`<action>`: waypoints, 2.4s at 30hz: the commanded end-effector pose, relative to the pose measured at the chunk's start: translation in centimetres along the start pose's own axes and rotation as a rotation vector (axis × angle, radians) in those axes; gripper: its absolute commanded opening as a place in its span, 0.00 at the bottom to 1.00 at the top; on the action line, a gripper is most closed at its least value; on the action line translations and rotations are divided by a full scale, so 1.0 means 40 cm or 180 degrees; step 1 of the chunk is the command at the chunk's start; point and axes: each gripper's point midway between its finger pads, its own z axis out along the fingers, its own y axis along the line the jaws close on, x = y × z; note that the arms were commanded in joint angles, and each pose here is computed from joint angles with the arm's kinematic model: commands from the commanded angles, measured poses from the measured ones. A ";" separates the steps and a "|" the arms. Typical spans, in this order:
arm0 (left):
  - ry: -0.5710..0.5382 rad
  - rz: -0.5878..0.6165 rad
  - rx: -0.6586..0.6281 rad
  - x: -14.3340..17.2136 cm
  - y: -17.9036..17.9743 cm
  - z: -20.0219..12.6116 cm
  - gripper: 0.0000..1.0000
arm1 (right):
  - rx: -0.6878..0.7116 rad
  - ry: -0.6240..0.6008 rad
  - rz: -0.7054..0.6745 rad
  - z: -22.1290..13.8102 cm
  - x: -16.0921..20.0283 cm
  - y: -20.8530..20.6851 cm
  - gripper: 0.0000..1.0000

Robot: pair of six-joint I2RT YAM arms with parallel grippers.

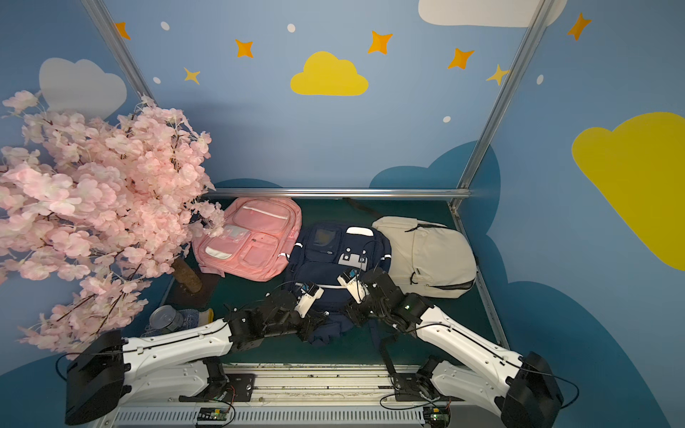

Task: Zip up the backpack
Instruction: Zip the zipper on the backpack.

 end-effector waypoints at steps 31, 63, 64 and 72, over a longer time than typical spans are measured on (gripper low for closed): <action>-0.0216 0.0072 -0.0433 -0.063 0.055 -0.074 0.03 | 0.0128 0.0628 -0.0007 0.064 0.131 0.013 0.00; -0.0509 0.0123 -0.0265 -0.104 0.028 -0.114 0.02 | 0.0612 -0.0345 0.0125 -0.070 0.028 -0.057 0.34; -0.0490 0.0147 -0.0248 -0.104 0.020 -0.108 0.03 | 0.0488 -0.0364 0.0091 -0.068 0.022 -0.039 0.38; -0.0495 0.0195 -0.0247 -0.116 0.000 -0.098 0.03 | -0.0055 -0.0242 -0.0080 -0.011 0.026 0.032 0.50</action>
